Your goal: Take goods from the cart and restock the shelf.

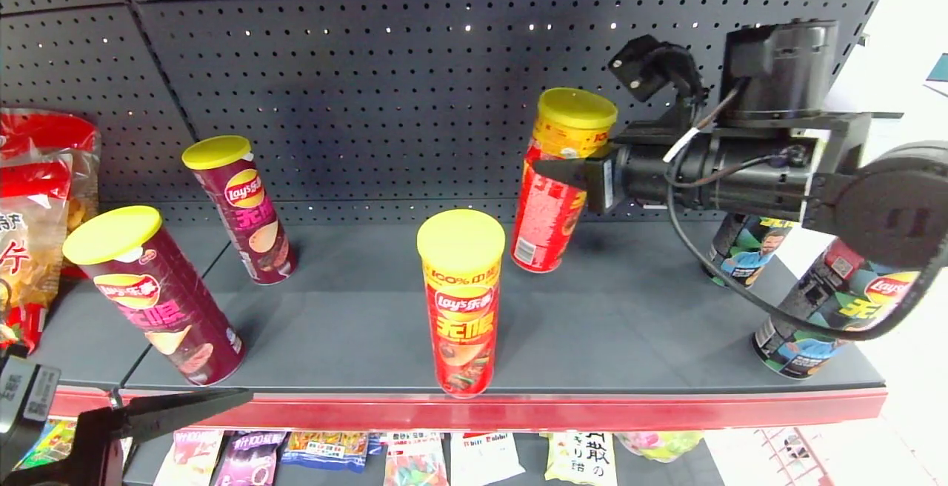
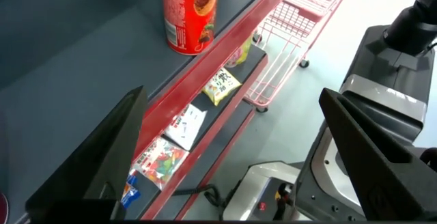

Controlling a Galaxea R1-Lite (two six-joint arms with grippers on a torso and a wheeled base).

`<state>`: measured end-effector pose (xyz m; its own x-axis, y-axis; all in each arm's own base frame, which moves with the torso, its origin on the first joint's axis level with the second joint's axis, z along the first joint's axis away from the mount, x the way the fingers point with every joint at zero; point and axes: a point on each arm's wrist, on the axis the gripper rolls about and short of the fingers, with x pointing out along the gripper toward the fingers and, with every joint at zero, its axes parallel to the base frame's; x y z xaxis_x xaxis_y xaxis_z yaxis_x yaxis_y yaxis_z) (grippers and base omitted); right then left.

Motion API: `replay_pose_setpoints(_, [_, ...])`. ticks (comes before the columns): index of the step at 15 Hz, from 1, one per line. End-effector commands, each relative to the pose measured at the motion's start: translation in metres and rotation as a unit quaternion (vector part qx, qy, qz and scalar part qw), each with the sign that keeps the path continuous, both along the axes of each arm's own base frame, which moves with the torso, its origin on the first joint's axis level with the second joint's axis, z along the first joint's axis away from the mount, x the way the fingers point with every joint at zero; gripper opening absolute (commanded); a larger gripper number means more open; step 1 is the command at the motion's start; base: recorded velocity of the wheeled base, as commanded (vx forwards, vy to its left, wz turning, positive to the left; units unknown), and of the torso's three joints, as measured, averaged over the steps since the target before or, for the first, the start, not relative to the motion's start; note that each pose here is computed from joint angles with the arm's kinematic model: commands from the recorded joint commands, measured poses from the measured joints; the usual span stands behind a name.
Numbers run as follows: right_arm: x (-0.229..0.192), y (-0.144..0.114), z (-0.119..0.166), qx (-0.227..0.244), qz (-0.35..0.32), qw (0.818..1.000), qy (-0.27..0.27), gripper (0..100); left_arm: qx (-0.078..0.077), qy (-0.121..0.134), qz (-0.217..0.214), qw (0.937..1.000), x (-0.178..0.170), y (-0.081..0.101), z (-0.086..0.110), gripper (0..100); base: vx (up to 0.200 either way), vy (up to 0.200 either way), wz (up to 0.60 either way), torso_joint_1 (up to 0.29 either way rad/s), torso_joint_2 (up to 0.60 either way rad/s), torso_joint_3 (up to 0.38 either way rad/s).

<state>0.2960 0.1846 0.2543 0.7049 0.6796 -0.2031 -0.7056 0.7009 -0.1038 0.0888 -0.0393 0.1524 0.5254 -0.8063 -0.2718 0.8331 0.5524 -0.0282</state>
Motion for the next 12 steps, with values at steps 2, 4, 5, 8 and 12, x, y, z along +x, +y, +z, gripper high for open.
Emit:
replay_pose_setpoints(2, [0.017, 0.024, -0.028, -0.02, 0.016, 0.999, 0.029, 0, 0.0, -0.006, 0.004, 1.0, -0.007, 0.002, 0.001, 100, 0.0, 0.0, 0.0, 0.0, 0.0, 0.0])
replay_pose_setpoints(4, [0.023, 0.028, -0.039, -0.027, 0.017, 0.999, 0.04, 0, 0.001, -0.004, 0.005, 1.0, -0.01, 0.003, 0.001, 100, 0.0, 0.0, 0.0, 0.0, 0.0, 0.0])
replay_pose_setpoints(5, [0.027, 0.032, -0.044, -0.029, 0.019, 0.998, 0.044, 0, 0.002, -0.002, 0.006, 1.0, -0.013, 0.004, 0.0, 100, 0.0, 0.0, 0.0, 0.0, 0.0, 0.0])
replay_pose_setpoints(8, [0.033, 0.044, -0.043, -0.024, 0.027, 0.999, 0.036, 0, 0.002, -0.003, 0.007, 1.0, -0.014, 0.004, 0.0, 100, 0.0, 0.0, 0.0, 0.0, 0.0, 0.0])
replay_pose_setpoints(12, [0.041, 0.051, -0.043, -0.02, 0.03, 0.999, 0.03, 0, 0.003, -0.003, 0.009, 0.9999, -0.014, 0.004, 0.0, 100, 0.0, 0.0, 0.0, 0.0, 0.0, 0.0])
